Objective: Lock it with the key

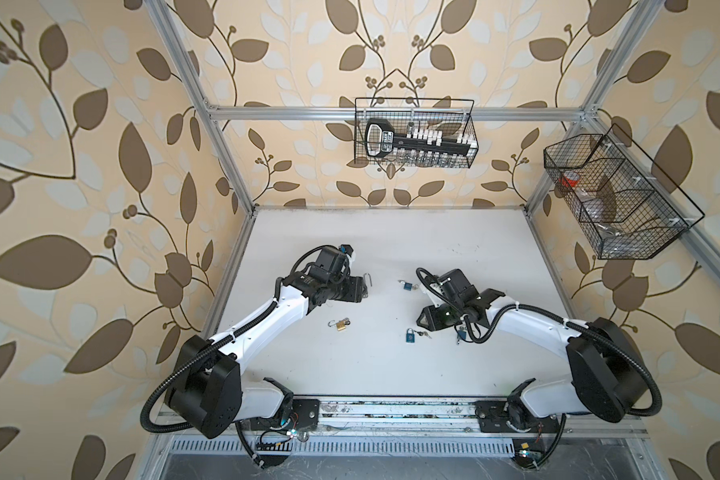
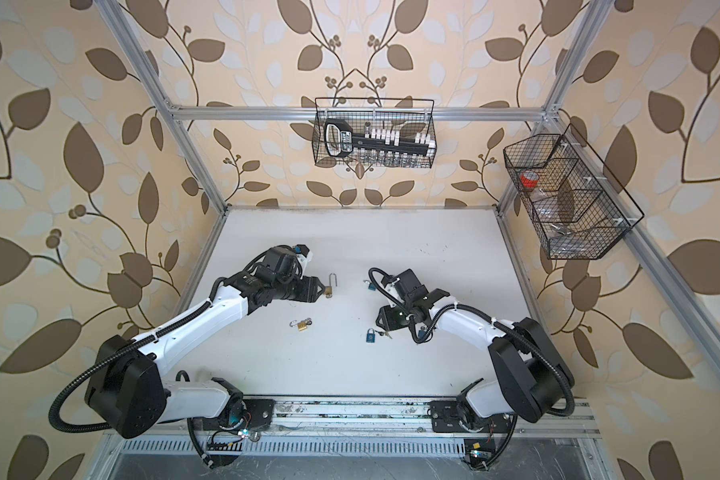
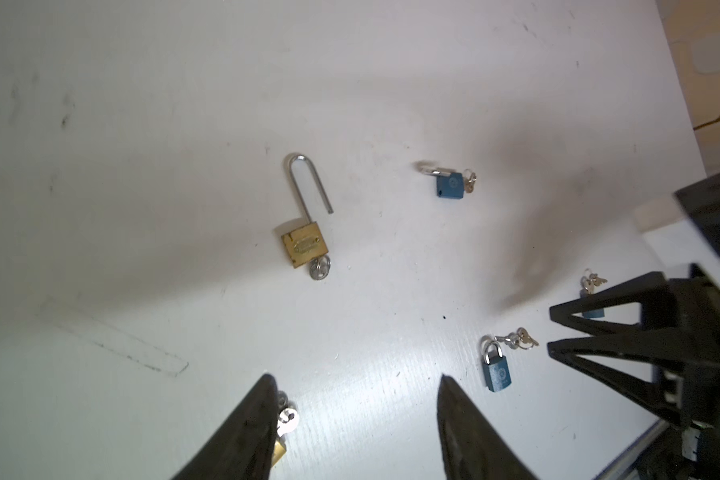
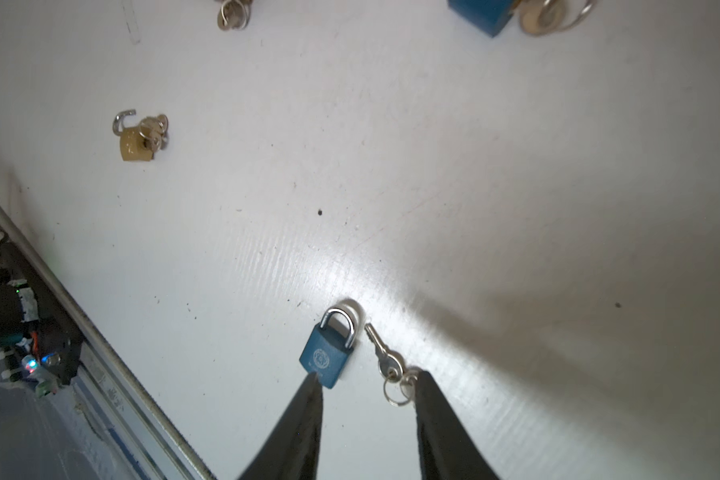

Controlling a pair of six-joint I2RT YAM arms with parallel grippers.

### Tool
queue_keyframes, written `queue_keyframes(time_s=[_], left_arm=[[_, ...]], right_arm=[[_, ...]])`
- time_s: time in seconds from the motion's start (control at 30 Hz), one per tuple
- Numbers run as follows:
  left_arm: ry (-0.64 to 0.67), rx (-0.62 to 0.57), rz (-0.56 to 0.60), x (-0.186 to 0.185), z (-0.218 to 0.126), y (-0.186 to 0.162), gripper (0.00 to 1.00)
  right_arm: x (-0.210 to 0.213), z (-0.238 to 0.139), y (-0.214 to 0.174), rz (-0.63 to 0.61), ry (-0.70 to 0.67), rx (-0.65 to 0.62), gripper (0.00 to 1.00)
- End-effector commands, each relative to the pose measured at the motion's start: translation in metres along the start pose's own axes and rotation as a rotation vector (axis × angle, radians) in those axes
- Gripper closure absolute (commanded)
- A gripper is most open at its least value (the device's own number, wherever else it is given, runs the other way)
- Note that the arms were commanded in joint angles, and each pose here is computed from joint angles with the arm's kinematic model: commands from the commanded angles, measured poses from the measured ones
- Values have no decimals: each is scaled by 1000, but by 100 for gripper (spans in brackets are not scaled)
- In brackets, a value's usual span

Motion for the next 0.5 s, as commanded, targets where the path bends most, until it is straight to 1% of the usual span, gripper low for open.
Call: queue_keyframes(time_s=[0.0,0.03,0.13,0.2,0.23,0.3,0.37,0.4,0.47], left_arm=[[-1,-62,-109,8,-9,-1,39],[-10,-62,-123,9,-9,-5,38],[-15,-44,-138,11,-8,-12,38],[-47,-28,-113,5,-9,-14,38],[-52,-19,-96,1,-8,-16,38],[-12,-7,-3,-10,-7,-22,38],[13,5,101,-26,-3,-31,37],[-3,18,133,-35,2,-36,37],[-57,36,154,-52,9,-44,37]], right_arm=[[-12,-10,4,-32,-127,-42,59],[-14,-12,6,-42,-153,-59,58],[-24,-21,9,-33,-257,-112,51],[-42,-31,5,48,-363,-139,49],[-47,-35,1,80,-396,-144,48],[-58,-41,-11,182,-457,-154,45],[-61,-42,-25,231,-463,-139,44],[-64,-44,-31,252,-482,-140,44],[-69,-48,-41,285,-505,-133,44]])
Point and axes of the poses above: each gripper's point midway between its finger pads, its own z axis out along the fingers, its own x axis along the line the jaws close on, y = z × x, the point moved 1 cm from there along -z, back along the fingers, and after that the axes turned 11 degrees about -z, right-handed, at the moved point
